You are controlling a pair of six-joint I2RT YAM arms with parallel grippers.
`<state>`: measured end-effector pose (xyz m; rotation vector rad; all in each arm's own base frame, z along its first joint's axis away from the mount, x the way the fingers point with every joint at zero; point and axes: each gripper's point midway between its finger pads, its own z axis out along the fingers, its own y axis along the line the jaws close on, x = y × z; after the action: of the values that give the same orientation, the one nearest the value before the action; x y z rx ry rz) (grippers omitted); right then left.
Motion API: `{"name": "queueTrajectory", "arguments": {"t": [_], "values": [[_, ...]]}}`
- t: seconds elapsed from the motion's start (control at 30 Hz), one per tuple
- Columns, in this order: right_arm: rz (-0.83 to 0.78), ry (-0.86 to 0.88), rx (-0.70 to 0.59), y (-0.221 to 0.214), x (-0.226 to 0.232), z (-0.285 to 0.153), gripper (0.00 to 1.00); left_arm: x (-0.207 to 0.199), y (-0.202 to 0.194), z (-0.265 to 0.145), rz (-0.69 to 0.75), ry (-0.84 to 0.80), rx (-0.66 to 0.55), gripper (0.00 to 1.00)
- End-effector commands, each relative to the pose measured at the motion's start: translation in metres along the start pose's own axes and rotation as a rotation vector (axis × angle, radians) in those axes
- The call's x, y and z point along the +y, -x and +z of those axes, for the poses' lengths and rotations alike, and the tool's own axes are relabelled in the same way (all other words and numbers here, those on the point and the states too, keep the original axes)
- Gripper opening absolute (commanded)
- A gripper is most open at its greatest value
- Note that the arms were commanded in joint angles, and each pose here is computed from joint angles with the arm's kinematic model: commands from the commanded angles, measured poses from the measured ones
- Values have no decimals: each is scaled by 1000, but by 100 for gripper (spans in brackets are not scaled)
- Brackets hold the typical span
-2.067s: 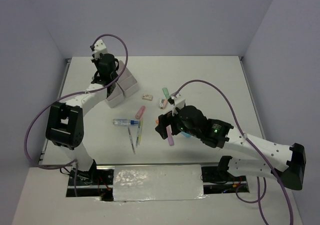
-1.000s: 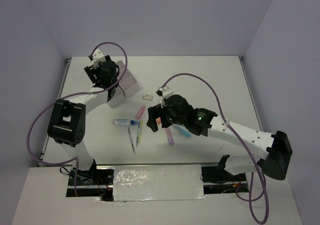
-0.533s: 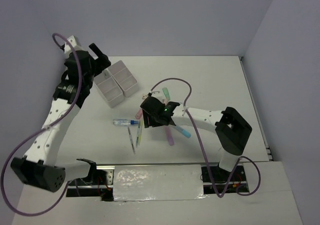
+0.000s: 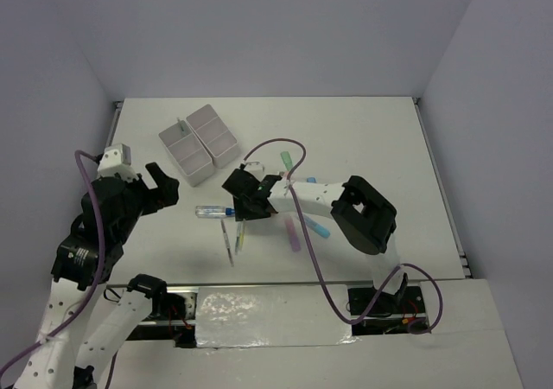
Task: Sort the stationery into containers
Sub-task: Pick up the pen from the center of the board.
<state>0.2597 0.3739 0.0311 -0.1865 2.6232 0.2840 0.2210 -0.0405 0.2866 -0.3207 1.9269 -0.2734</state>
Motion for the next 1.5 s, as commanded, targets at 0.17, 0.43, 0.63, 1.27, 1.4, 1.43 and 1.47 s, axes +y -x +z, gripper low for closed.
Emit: {"name": "queueTrajectory", "arguments": {"t": [0.17, 0.43, 0.63, 1.27, 1.4, 1.43, 1.47], "values": [[-14, -11, -14, 3, 16, -6, 59, 16, -26, 10, 55, 35, 24, 99], [-36, -64, 3, -9, 11, -3, 56, 17, -18, 0, 38, 12, -46, 99], [-44, -77, 13, -17, 7, -1, 51, 16, -18, -1, 36, 6, -52, 99], [-83, -118, 65, -33, -9, 3, 35, 16, -19, -3, 38, -3, -56, 99], [-135, -146, 122, -48, -23, -1, 31, 15, -18, -3, 38, -5, -57, 99], [-152, -174, 145, -54, -32, -3, 31, 16, -19, -2, 38, -2, -54, 99], [-170, -190, 154, -56, -37, -4, 31, 15, -19, -2, 39, -4, -52, 99]]}}
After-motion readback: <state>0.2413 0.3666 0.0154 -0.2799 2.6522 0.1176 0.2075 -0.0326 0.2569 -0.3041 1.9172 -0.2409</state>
